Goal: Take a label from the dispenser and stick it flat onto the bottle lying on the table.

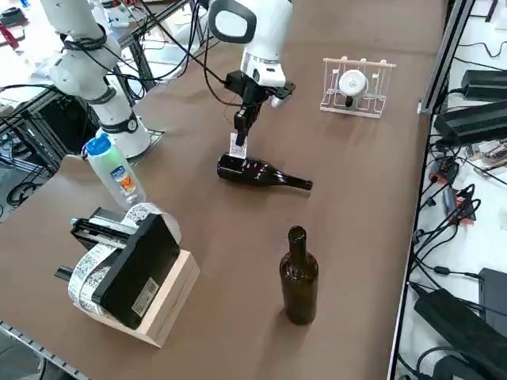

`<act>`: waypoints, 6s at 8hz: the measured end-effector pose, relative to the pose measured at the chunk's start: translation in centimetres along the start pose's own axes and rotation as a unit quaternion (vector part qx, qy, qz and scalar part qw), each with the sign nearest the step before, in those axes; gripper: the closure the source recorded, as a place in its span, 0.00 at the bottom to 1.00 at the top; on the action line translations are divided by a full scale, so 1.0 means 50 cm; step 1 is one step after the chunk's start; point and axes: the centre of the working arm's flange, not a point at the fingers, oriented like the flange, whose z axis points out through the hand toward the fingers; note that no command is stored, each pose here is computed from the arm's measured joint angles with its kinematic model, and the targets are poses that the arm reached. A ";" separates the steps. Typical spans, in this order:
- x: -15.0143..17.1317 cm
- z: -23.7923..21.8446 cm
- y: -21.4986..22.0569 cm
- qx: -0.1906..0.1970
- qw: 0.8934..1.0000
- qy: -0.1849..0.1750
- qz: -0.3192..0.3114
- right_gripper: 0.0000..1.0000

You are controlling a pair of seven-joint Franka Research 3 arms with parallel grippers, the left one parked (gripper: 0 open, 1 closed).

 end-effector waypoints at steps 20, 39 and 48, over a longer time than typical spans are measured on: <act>0.017 0.071 0.010 0.059 0.998 -0.003 -0.017 0.98; 0.027 0.101 -0.013 0.069 0.997 -0.009 -0.021 0.98; 0.032 0.119 -0.035 0.069 0.997 -0.012 -0.029 0.97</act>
